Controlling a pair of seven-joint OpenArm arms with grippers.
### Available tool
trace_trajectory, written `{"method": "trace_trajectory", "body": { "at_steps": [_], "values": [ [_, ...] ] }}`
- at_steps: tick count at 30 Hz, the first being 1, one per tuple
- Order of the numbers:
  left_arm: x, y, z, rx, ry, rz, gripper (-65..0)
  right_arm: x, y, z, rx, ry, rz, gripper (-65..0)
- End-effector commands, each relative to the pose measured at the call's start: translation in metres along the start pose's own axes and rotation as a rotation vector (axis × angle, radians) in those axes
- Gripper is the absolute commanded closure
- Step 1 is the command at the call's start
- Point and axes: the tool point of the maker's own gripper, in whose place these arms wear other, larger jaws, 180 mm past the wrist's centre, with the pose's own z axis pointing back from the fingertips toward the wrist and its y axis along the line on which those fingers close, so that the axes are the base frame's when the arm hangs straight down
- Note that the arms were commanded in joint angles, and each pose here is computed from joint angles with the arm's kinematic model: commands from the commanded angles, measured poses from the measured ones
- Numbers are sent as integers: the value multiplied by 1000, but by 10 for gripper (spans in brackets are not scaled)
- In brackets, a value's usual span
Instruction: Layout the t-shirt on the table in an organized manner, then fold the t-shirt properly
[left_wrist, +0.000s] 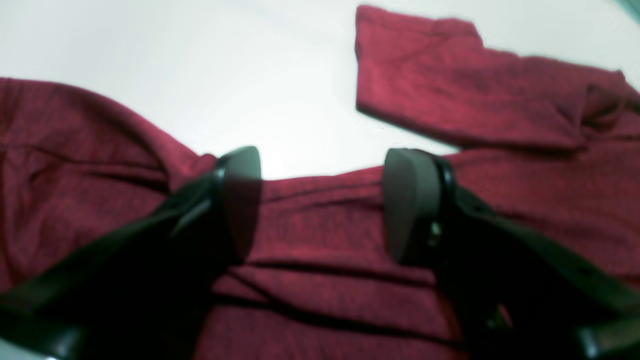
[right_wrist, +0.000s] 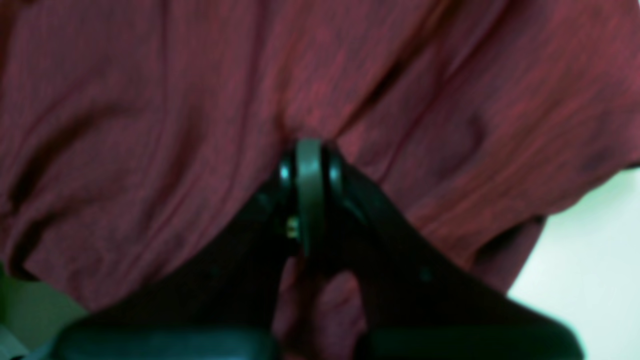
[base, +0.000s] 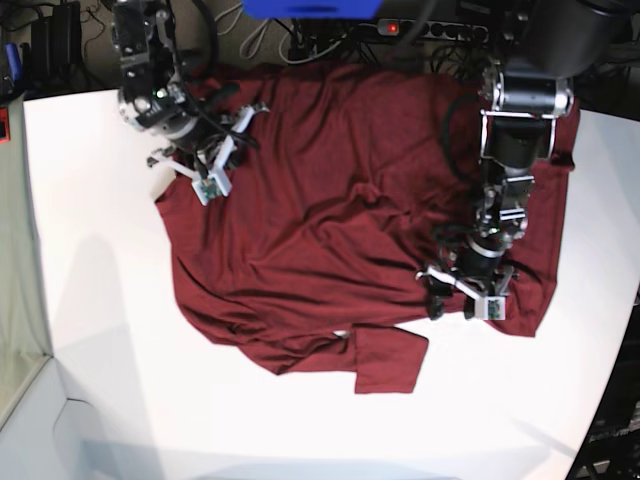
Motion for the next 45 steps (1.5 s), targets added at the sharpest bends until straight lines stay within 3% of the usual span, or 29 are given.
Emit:
{"method": "trace_trajectory", "body": {
  "at_steps": [1, 12, 17, 24, 30, 36, 45],
  "values": [
    [-72, 4, 20, 19, 289, -23, -384, 0, 1, 3, 2, 1, 4, 0],
    [-11, -3, 29, -14, 215, -138, -384, -4, 16, 26, 16, -21, 11, 0],
    [18, 15, 31, 45, 137, -73, -384, 33, 6, 35, -15, -116, 39, 0],
    [85, -15, 13, 13, -24, -21, -384, 78, -9, 25, -39, -195, 67, 0],
    [95, -57, -17, -48, -14, 50, -384, 66, -13, -12, -15, -120, 9, 0],
    [79, -74, -44, -73, 92, 113, -385, 44, -8, -45, 19, -44, -49, 0],
    [104, -97, -60, -102, -10, 156, -385, 41, -8, -50, 22, -57, -57, 0]
  ]
}}
